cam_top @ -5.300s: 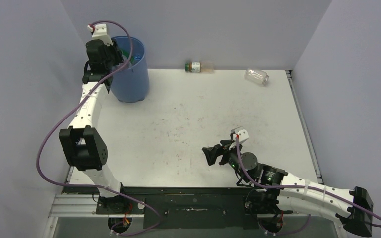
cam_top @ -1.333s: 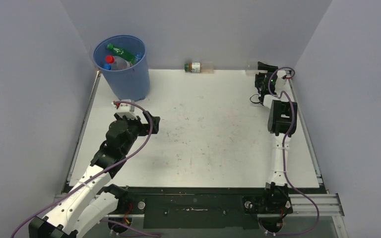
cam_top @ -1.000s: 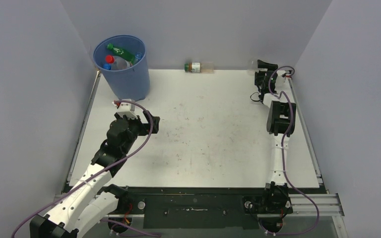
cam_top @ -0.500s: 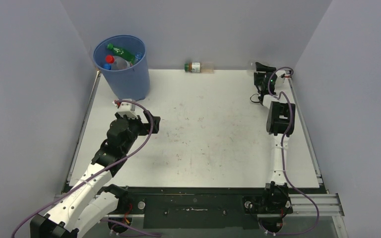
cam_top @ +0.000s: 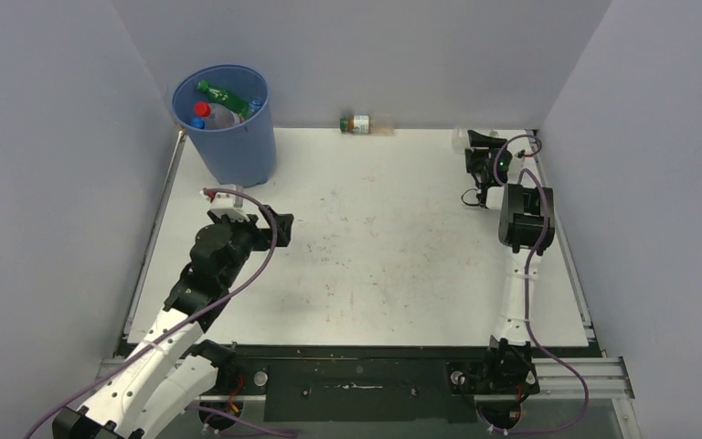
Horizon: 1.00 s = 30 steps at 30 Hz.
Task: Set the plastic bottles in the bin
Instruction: Pick up the plastic bottle from the corner of the board.
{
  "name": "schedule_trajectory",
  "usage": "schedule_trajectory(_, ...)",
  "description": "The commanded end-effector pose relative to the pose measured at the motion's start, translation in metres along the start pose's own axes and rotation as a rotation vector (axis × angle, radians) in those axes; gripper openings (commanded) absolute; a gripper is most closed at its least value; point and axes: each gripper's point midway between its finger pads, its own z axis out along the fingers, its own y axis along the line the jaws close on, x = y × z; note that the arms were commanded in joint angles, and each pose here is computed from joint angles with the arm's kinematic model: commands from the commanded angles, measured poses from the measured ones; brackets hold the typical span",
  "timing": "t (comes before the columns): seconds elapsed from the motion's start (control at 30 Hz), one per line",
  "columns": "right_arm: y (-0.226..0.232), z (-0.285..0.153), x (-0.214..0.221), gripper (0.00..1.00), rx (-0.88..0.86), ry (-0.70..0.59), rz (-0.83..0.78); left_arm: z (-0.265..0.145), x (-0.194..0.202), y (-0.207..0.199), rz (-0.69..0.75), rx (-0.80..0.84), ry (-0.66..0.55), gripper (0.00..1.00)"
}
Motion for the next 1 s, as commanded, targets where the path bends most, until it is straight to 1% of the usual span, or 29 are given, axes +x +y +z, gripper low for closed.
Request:
schedule_trajectory(0.0, -0.021, -0.036, 0.021, 0.37, 0.108, 0.058, -0.08, -0.006, -0.024, -0.012, -0.039, 0.05, -0.087, 0.96)
schedule_trajectory(0.03, -0.01, -0.046, 0.026, 0.36, 0.089, 0.066, -0.095, -0.008, -0.027, -0.012, -0.045, 0.045, -0.098, 0.96)
schedule_trajectory(0.07, 0.014, -0.059, 0.034, 0.36, 0.051, 0.065, -0.11, -0.009, -0.029, -0.01, -0.057, 0.037, -0.112, 0.96)
schedule_trajectory(0.13, 0.037, -0.086, 0.057, 0.35, -0.005, 0.073, -0.142, -0.011, -0.033, -0.008, -0.093, 0.028, -0.139, 0.96)
schedule_trajectory(0.27, 0.078, -0.143, 0.126, 0.34, -0.119, 0.183, -0.22, -0.019, -0.045, -0.003, -0.129, 0.006, -0.187, 0.96)
schedule_trajectory(0.37, 0.097, -0.186, 0.159, 0.33, -0.185, 0.255, -0.297, -0.026, -0.051, -0.001, -0.139, -0.003, -0.221, 0.96)
schedule_trajectory(0.4, 0.095, -0.204, 0.17, 0.33, -0.196, 0.284, -0.333, -0.028, -0.053, 0.0, -0.145, -0.003, -0.234, 0.96)
schedule_trajectory(0.47, 0.106, -0.237, 0.192, 0.33, -0.259, 0.352, -0.41, -0.032, -0.058, 0.002, -0.157, -0.014, -0.264, 0.96)
schedule_trajectory(0.53, 0.114, -0.274, 0.209, 0.33, -0.328, 0.415, -0.508, -0.038, -0.065, 0.012, -0.204, -0.072, -0.295, 0.96)
schedule_trajectory(0.6, 0.119, -0.315, 0.228, 0.33, -0.406, 0.48, -0.632, -0.045, -0.075, 0.021, -0.257, -0.122, -0.341, 0.96)
schedule_trajectory(0.67, 0.126, -0.358, 0.247, 0.33, -0.492, 0.554, -0.763, -0.052, -0.085, 0.017, -0.267, -0.1, -0.372, 0.96)
schedule_trajectory(0.77, 0.138, -0.414, 0.269, 0.35, -0.641, 0.666, -0.954, -0.055, -0.092, -0.015, -0.246, 0.067, -0.37, 0.96)
schedule_trajectory(0.83, 0.141, -0.447, 0.284, 0.36, -0.727, 0.759, -1.062, -0.057, -0.093, -0.049, -0.207, 0.25, -0.338, 0.96)
schedule_trajectory(0.9, 0.142, -0.481, 0.296, 0.37, -0.807, 0.86, -1.134, -0.064, -0.091, -0.09, -0.176, 0.463, -0.275, 0.96)
schedule_trajectory(0.97, 0.143, -0.507, 0.3, 0.37, -0.861, 0.922, -1.173, -0.071, -0.09, -0.121, -0.175, 0.626, -0.198, 0.96)
